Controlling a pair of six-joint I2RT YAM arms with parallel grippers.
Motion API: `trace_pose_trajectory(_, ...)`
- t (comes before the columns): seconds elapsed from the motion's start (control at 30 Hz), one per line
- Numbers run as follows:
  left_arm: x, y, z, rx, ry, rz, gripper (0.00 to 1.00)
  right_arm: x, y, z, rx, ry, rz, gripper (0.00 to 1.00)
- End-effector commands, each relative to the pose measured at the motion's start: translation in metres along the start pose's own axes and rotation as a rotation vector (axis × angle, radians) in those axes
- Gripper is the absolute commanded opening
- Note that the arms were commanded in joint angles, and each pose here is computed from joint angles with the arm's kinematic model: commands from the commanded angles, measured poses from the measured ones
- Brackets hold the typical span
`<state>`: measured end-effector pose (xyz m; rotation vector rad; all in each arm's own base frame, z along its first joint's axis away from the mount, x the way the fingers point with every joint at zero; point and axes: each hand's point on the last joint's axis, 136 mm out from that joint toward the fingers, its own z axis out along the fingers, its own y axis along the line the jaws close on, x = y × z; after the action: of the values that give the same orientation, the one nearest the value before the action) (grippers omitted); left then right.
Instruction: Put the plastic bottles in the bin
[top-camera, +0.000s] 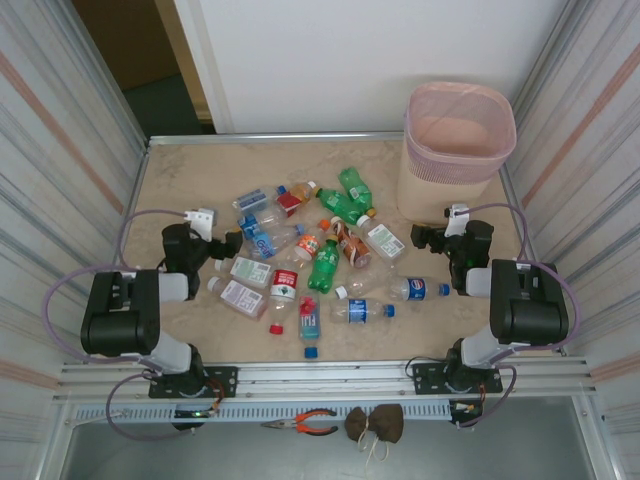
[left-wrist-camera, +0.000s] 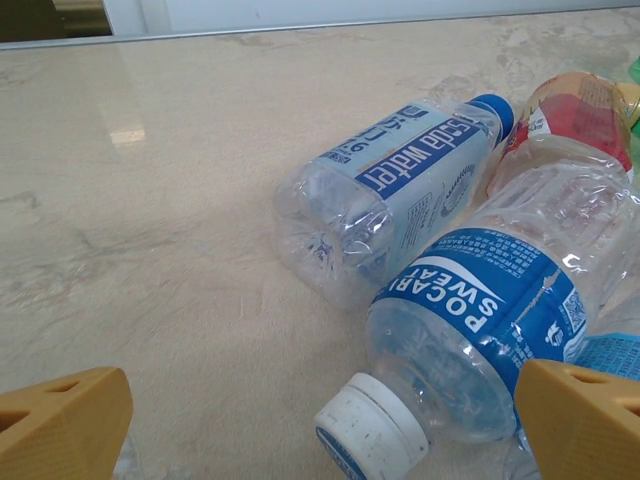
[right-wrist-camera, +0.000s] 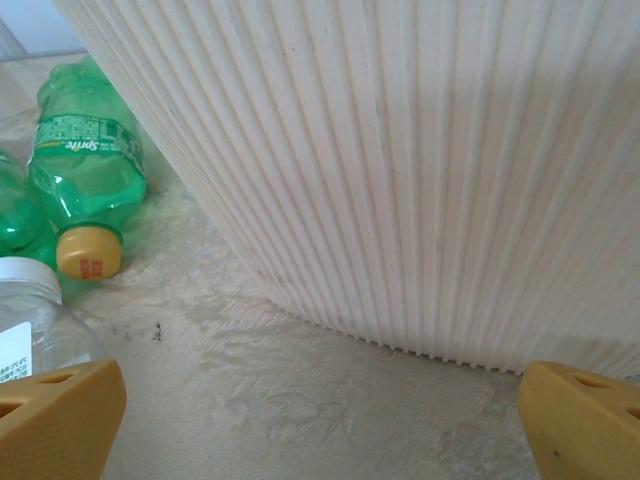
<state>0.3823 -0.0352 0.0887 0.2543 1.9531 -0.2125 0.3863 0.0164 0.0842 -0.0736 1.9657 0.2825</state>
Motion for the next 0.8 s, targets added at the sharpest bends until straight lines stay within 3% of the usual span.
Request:
trace_pose_trajectory(0.0, -0.021, 0.007, -0.005, -0.038, -0.038, -0.005, 0.99, -0.006, 0.002, -0.004, 0.02, -0.023, -0.034, 0.99)
trace_pose_trajectory(0.4, -0.04, 0.014, -0.027, -0.148, -0.026, -0.036, 0.99, -0.023, 0.004, -0.02, 0.054, 0.0, -0.015, 0.99)
trace_pose_trajectory(0.63, -0.059, 0.01, -0.041, -0.179, 0.032, -0.135, 0.96, -0.018, 0.011, -0.034, 0.096, 0.133, 0.03, 0.99)
trace_pose_trajectory(0.77, -0.07, 0.0, -0.053, -0.14, 0.086, -0.217, 0.93, -0.02, 0.018, -0.048, 0.106, 0.197, 0.155, 0.99)
